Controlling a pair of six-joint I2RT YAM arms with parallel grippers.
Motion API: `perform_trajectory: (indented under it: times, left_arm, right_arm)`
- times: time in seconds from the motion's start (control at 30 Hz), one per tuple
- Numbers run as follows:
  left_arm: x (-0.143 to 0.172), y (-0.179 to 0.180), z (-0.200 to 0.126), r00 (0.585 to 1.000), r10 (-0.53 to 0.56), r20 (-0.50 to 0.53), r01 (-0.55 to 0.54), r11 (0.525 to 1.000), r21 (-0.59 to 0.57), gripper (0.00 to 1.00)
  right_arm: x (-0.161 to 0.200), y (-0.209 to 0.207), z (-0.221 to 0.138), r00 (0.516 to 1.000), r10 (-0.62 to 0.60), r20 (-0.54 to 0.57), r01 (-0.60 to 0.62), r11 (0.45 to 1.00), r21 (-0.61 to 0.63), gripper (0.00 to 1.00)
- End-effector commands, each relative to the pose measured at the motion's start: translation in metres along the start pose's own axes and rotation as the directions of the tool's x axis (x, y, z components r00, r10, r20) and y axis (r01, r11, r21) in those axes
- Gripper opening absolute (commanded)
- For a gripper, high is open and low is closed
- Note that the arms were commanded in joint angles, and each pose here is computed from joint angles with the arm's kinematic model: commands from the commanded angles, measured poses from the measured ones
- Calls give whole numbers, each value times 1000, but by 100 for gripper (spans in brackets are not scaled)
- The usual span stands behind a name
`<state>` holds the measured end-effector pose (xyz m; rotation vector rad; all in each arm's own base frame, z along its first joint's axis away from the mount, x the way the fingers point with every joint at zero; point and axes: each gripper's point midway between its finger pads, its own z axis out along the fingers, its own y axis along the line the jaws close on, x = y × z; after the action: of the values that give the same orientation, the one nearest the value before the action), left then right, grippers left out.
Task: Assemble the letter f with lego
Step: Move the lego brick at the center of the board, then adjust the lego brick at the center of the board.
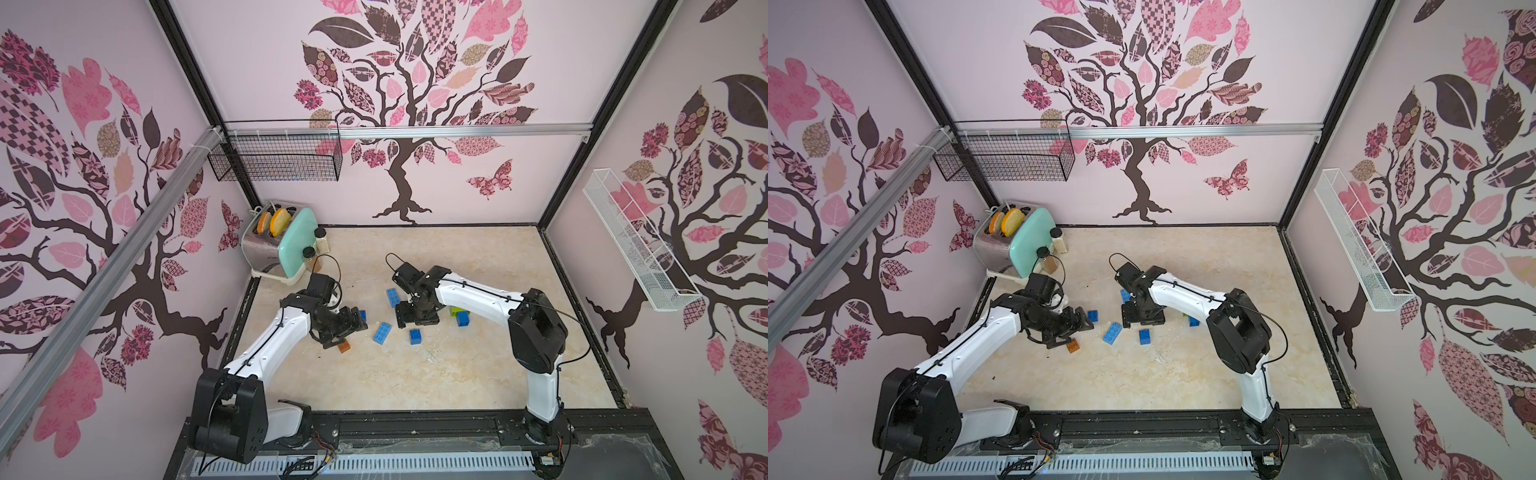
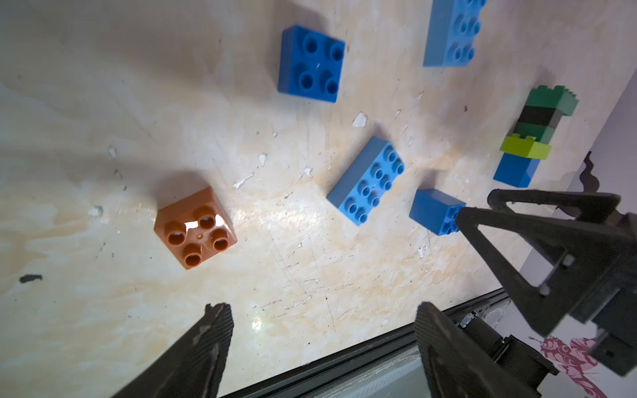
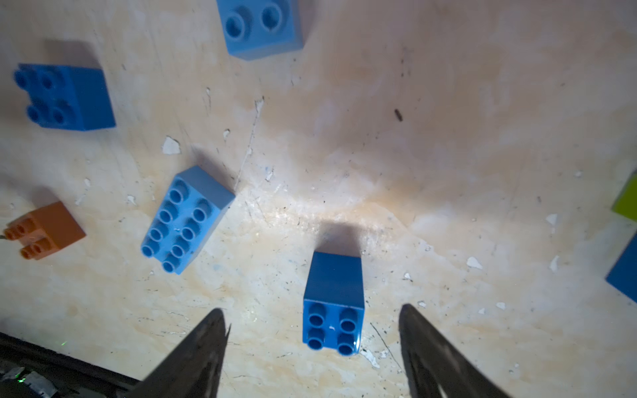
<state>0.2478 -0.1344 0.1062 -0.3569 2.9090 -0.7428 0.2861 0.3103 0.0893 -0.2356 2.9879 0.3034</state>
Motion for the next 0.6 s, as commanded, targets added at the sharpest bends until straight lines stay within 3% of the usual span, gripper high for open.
perform_trajectory:
  times: [0.0,0.07,0.17,0.3,0.4,0.47,0.57]
  left_arm:
    - [-22,-26,-1,994,97,48,-97,995,5,91]
    - [-33,-42,3,987,150,61,-149,989,-23,98]
    - [-50,-70,10,976,204,75,-204,979,-14,98]
    - [-72,-83,19,976,203,84,-202,979,-24,98]
    - [-88,-96,29,974,165,154,-173,984,41,98]
    - [-91,-105,45,990,108,94,-118,987,108,98]
    - [-90,-117,72,989,150,1,-150,986,78,98]
  right_arm:
    - [-27,-15,-57,989,-21,147,18,999,27,99]
    - [-35,-26,-77,980,-24,199,17,999,38,99]
    - [-44,-48,-97,969,73,236,-67,997,-36,99]
    - [-48,-76,-110,959,190,212,-162,976,-144,99]
    - [-49,-95,-126,935,201,292,-168,977,-135,99]
    - [-48,-103,-131,924,216,315,-172,972,-163,99]
    - [-40,-123,-130,928,232,291,-208,972,-109,99]
